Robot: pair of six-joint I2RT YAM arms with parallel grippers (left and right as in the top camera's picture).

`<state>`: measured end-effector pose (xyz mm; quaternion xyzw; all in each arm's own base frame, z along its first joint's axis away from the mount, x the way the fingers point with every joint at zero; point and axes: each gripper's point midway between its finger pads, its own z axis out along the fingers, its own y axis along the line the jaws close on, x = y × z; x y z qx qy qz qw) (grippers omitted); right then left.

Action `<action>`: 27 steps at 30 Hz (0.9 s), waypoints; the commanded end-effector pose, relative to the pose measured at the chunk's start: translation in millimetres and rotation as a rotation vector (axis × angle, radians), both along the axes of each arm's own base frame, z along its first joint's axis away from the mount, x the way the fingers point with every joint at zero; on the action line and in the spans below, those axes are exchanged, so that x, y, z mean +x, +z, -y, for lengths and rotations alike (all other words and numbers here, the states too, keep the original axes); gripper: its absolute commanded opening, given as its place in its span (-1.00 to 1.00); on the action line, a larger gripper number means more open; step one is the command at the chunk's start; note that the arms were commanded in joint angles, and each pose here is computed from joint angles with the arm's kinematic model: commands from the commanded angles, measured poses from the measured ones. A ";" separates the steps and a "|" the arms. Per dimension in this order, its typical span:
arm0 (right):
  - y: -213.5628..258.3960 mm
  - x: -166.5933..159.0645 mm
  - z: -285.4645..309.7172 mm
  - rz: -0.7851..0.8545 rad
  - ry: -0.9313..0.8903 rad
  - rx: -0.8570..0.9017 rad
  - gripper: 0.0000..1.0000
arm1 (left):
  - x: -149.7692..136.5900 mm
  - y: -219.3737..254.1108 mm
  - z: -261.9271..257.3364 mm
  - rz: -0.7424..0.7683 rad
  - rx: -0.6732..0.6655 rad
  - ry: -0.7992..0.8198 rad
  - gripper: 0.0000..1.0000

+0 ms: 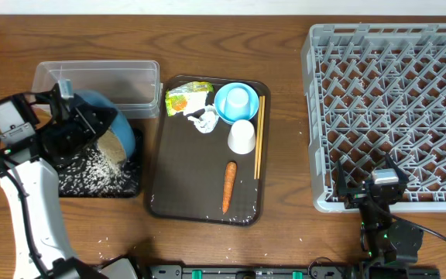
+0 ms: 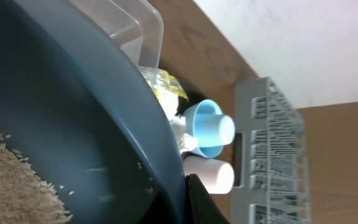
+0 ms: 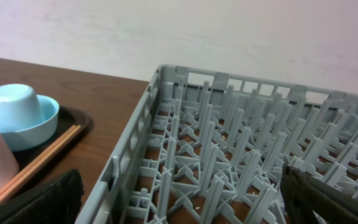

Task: Sort waste into correct bins and load items into the dishwasher rack
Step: 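Tilt the blue plate over the black tray to dump the rice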

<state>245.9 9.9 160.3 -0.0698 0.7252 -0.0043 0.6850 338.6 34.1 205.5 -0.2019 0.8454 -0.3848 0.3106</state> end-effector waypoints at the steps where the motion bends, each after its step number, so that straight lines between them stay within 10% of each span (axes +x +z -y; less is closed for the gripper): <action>1: -1.6 0.0 2.7 -0.006 -0.010 0.015 0.98 | 0.8 21.1 1.1 0.081 -0.082 -0.045 -0.87; 27: -1.6 0.0 2.7 -0.006 -0.010 0.015 0.98 | -17.4 55.3 -59.3 0.173 -0.553 0.033 -0.88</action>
